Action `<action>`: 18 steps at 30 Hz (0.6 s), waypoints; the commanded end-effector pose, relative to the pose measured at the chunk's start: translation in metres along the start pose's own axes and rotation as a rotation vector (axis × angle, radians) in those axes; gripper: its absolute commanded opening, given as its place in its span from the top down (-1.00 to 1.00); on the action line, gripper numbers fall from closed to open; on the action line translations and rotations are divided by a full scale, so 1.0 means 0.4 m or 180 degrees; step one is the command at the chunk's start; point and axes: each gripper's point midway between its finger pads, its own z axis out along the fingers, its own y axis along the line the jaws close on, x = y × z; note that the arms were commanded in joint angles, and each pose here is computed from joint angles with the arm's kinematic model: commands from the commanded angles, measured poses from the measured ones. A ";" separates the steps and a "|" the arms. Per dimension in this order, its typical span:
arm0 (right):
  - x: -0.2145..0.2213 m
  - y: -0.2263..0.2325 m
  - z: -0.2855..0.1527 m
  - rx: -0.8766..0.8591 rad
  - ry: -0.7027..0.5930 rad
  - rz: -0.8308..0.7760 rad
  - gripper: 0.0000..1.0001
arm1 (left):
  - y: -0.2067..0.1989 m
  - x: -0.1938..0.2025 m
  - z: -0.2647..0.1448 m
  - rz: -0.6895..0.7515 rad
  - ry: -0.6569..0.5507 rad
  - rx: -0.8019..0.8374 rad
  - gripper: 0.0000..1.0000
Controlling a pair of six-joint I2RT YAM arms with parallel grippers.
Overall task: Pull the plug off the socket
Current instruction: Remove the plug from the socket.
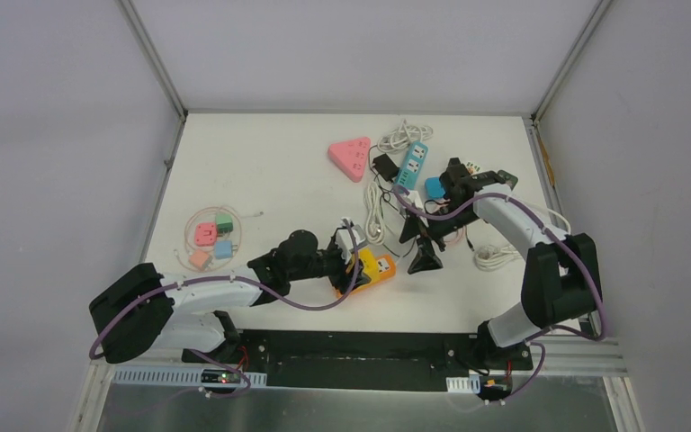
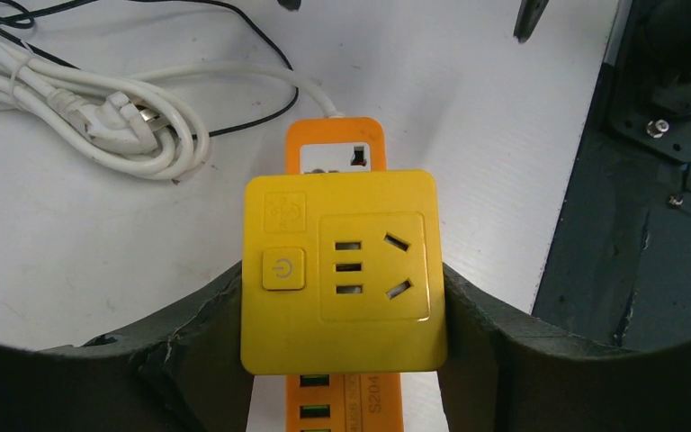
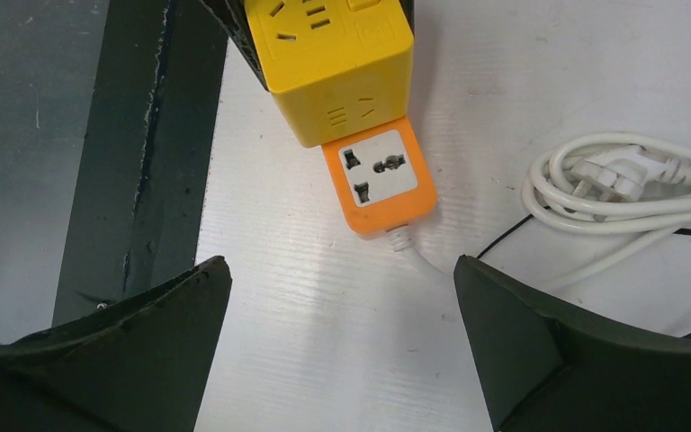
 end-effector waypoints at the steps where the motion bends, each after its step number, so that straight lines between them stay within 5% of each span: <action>1: -0.021 -0.012 0.025 -0.0045 -0.0338 -0.0025 -1.00 | -0.047 -0.133 0.002 -0.0054 -0.0621 0.0234 1.00; 18: -0.004 -0.045 0.075 0.0252 -0.0174 -0.0491 -1.00 | -0.093 -0.140 0.005 0.0076 -0.0783 0.0551 1.00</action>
